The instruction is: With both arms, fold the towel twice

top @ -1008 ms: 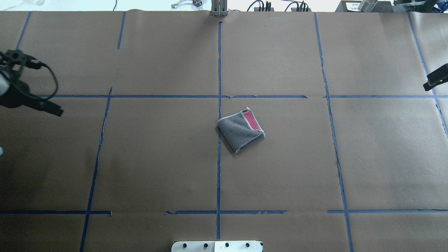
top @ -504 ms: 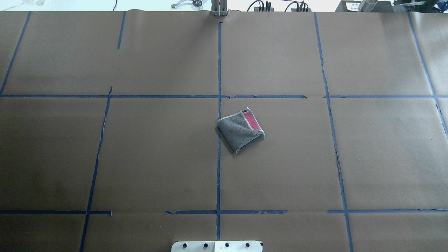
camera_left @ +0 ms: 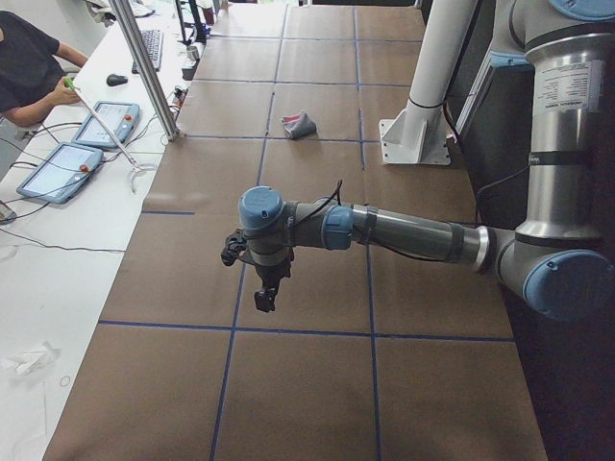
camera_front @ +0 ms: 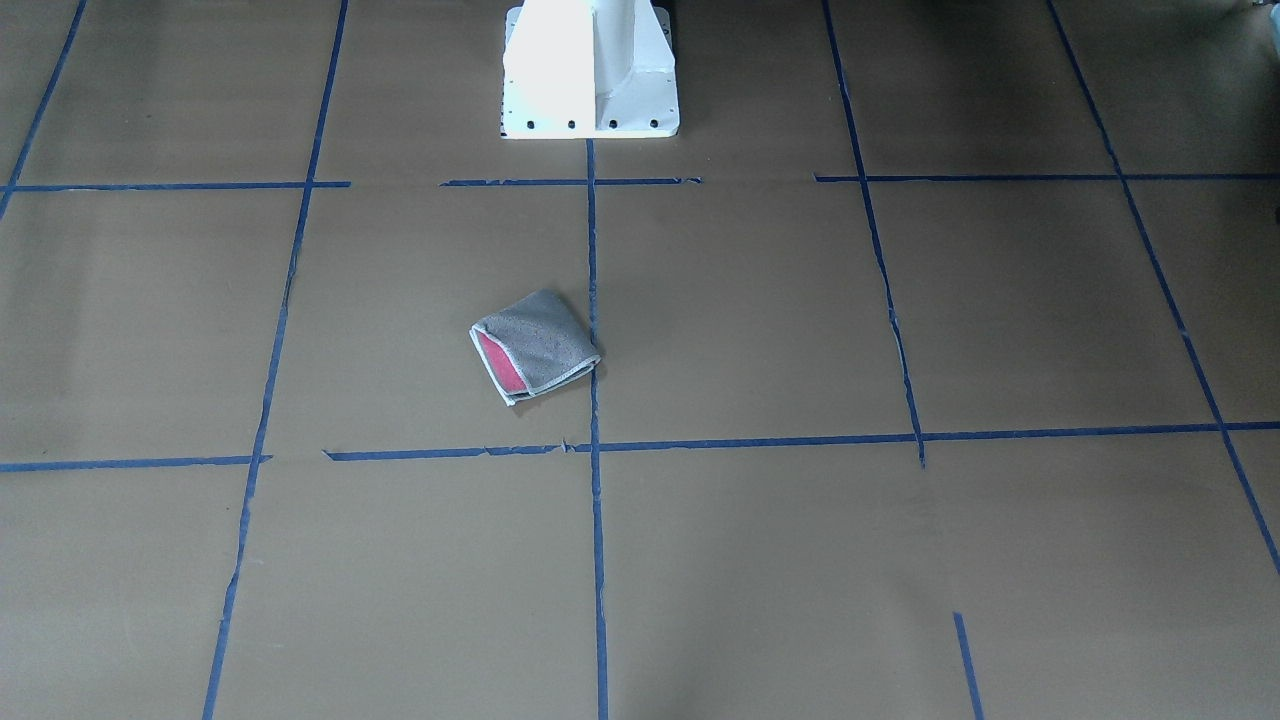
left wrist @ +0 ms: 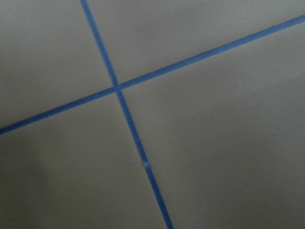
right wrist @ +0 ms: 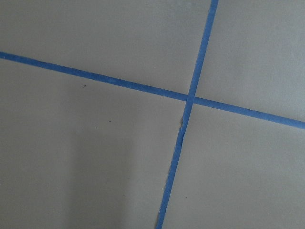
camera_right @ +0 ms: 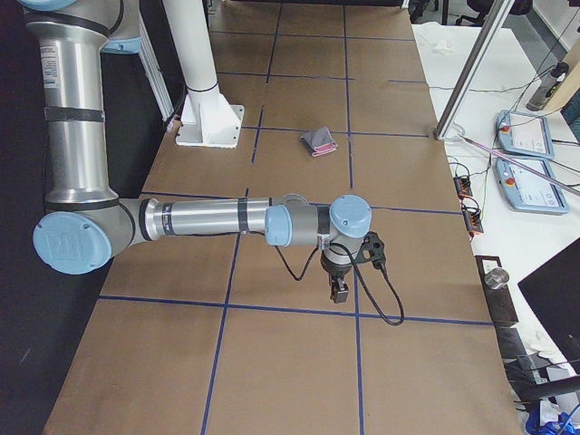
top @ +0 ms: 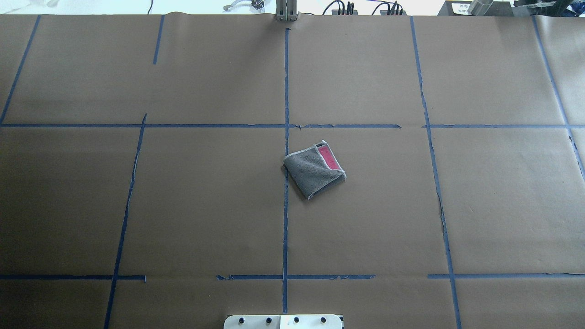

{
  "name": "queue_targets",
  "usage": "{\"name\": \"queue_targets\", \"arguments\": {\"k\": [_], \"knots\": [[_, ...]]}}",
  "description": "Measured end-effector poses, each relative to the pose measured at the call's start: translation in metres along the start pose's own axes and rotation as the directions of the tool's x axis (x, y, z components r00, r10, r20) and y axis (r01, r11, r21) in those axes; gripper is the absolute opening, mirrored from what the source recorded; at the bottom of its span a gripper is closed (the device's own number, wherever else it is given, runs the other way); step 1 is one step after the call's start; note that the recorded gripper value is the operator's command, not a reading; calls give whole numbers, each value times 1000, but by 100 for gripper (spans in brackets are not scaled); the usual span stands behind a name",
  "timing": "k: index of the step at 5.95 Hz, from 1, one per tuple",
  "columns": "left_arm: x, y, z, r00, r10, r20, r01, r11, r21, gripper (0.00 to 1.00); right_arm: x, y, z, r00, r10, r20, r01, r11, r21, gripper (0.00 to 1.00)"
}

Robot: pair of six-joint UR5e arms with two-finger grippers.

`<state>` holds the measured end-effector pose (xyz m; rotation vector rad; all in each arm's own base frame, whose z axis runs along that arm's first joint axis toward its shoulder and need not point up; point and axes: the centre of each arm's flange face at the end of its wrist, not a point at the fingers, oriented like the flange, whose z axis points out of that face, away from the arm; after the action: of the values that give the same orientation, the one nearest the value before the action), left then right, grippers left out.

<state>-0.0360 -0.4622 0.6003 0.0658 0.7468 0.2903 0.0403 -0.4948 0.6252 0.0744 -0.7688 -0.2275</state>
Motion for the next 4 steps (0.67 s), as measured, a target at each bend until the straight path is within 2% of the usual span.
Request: {"name": "queue_targets", "arguments": {"k": [2, 4], "knots": [[-12, 22, 18, 996, -58, -68, 56, 998, -35, 100, 3, 8, -2, 1000, -22, -2, 22, 1000, -17, 100], [-11, 22, 19, 989, -96, -109, 91, 994, -54, 100, -4, 24, -4, 999, -34, -20, 34, 999, -20, 100]]}}
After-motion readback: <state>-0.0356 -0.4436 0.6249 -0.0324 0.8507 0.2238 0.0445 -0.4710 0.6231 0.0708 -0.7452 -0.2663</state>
